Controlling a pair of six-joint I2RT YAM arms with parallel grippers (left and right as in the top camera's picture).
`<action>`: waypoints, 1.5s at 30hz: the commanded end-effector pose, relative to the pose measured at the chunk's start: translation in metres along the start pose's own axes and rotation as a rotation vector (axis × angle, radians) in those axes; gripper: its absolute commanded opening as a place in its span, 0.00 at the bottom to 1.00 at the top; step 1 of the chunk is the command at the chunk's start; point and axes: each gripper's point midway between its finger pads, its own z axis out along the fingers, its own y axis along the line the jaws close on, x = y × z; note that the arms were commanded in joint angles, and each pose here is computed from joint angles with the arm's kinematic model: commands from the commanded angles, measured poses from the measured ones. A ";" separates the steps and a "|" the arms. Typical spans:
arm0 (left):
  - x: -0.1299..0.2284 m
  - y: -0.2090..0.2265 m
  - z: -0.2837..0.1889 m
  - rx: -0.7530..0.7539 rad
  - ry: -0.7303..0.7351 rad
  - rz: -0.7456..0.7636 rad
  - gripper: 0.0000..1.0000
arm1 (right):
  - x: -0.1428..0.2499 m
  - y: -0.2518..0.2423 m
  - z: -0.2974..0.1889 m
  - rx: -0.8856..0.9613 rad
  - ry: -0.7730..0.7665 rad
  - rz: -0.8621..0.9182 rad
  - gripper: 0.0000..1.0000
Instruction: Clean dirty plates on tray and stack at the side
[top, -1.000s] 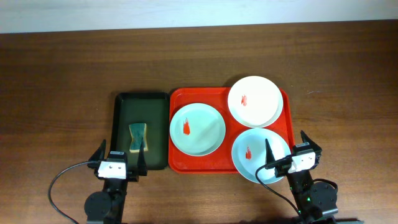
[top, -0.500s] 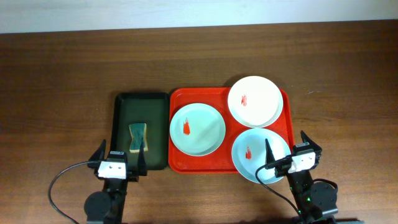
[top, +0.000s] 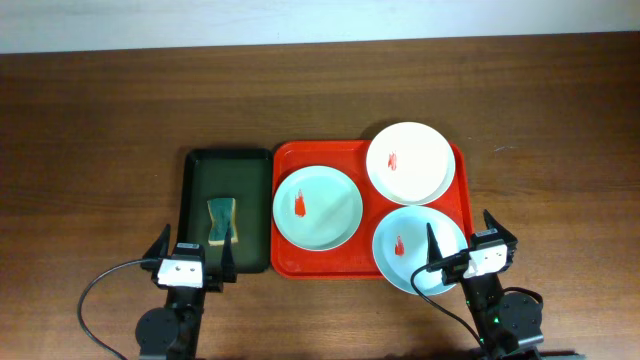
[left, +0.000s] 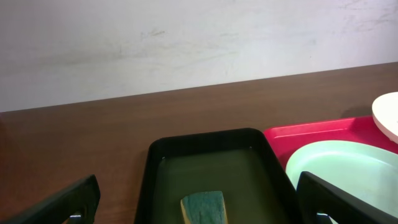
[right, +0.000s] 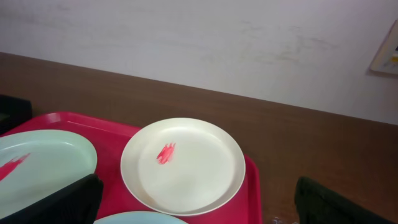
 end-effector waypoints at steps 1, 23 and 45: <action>0.002 0.000 0.000 -0.003 0.006 0.017 0.99 | 0.003 -0.001 0.000 0.007 0.005 0.000 0.98; -0.010 -0.047 -0.007 0.276 -0.043 -0.024 0.99 | 0.002 0.004 0.000 -0.023 0.001 0.062 0.98; -0.190 -0.016 -0.062 0.203 0.276 -0.075 0.99 | -0.160 0.001 -0.067 -0.110 0.220 0.285 0.98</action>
